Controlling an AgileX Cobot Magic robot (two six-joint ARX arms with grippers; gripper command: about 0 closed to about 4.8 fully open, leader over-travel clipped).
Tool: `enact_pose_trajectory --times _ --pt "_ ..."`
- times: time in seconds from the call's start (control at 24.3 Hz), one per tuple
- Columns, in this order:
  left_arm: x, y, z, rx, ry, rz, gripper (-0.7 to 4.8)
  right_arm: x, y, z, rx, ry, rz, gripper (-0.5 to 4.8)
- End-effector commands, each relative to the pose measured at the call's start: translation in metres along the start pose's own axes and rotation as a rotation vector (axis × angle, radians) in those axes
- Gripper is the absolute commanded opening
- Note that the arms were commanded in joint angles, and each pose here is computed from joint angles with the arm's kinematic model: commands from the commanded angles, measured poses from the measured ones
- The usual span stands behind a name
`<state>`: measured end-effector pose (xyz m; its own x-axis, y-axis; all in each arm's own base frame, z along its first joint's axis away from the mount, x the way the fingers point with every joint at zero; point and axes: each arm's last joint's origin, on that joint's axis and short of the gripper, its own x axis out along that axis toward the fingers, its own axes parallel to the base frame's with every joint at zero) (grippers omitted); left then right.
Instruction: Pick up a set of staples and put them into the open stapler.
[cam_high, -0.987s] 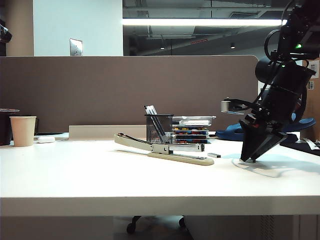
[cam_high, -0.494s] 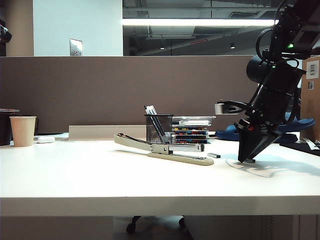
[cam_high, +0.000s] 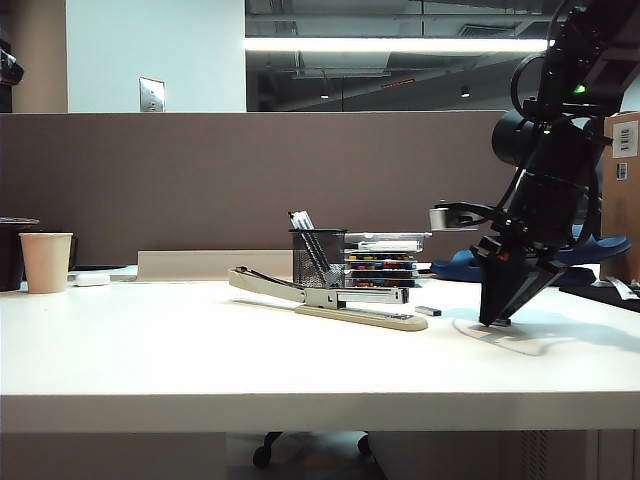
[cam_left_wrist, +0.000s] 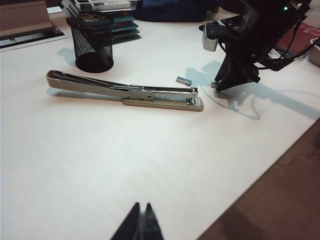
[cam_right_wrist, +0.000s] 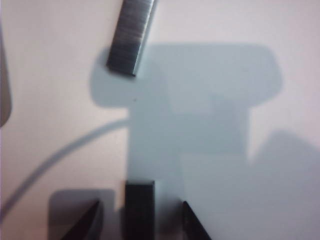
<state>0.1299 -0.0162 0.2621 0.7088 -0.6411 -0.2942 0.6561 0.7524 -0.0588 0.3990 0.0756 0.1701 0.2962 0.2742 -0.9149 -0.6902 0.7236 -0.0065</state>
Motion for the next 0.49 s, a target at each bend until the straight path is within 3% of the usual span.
enact_pose_trajectory --times 0.04,0.08,0.21,0.49 --pt "-0.0009 -0.0003 0.0026 0.012 -0.014 -0.001 -0.05 0.0077 0.0038 -0.0106 0.020 0.095 0.029 1.98" --pt "-0.0009 -0.0003 0.0027 0.012 -0.014 -0.001 -0.05 0.0077 0.0038 -0.0106 0.020 0.095 0.029 1.97" --pt "-0.0008 -0.0003 0.0026 0.012 -0.014 -0.001 -0.05 0.0076 0.0034 -0.0109 0.020 0.105 0.014 1.11" --pt "-0.0009 -0.0003 0.0027 0.012 -0.014 -0.001 -0.05 0.0076 0.0033 -0.0109 0.019 0.106 0.012 0.70"
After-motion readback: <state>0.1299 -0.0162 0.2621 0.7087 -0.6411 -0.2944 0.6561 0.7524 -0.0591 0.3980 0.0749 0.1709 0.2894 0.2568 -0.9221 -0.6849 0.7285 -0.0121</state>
